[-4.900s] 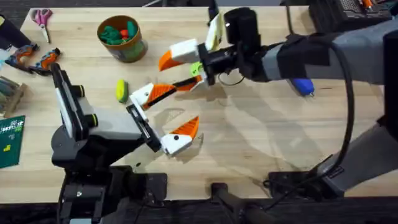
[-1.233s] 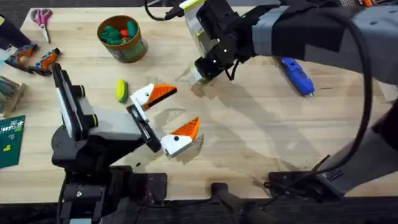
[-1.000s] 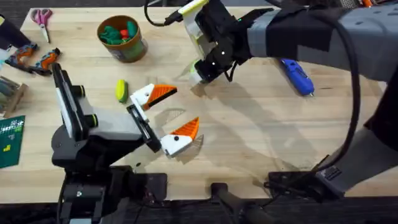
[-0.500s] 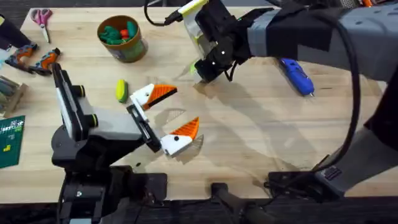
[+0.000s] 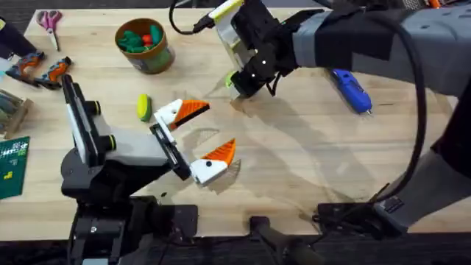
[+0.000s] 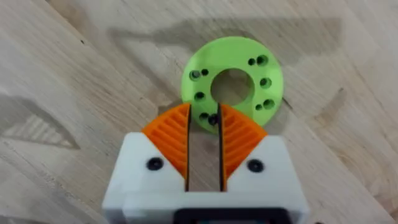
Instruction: Pick up the gripper from the table and insert it into the empty holder that is missing its gripper. Then pick up a screw, insert it into the mounting hole, and use the screwdriver to tighten it. Finally, clean up the table by picking up the vegetable and placing it into the bucket.
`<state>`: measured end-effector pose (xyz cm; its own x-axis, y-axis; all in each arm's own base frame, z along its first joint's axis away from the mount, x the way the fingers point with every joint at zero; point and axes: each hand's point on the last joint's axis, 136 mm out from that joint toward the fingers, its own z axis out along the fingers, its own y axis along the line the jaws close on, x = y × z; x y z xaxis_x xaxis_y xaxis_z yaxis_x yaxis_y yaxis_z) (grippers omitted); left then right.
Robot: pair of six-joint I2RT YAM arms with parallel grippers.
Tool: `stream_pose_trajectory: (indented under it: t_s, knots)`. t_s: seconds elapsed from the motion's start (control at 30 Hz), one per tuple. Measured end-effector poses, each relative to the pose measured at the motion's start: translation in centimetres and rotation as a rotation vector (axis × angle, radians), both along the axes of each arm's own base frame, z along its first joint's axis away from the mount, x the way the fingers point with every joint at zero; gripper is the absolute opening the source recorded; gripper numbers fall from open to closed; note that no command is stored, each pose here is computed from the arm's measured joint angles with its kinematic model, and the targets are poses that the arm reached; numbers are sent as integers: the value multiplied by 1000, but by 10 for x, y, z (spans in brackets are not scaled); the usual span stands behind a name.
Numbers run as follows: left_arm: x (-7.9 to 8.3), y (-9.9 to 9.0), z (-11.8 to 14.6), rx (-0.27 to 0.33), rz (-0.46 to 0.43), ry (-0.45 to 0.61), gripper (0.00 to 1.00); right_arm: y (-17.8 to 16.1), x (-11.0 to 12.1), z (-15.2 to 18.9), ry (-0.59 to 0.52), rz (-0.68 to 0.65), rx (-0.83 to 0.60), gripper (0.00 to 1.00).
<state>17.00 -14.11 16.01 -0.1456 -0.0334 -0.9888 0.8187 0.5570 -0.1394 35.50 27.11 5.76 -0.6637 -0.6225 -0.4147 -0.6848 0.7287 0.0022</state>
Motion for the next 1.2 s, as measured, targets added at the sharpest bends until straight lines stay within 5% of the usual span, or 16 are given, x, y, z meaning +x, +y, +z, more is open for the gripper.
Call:
stream_pose_trajectory:
  t_s: [0.23, 0.9, 1.2]
  knots:
    - [0, 0, 0, 0, 0, 0, 986, -1, 1, 0, -9, 15, -11, 13]
    - [0, 0, 0, 0, 0, 0, 986, -5, -5, 3, 23, 21, -33, 7]
    - [0, 0, 0, 0, 0, 0, 986, 0, -1, 61, -15, 24, 3, 7]
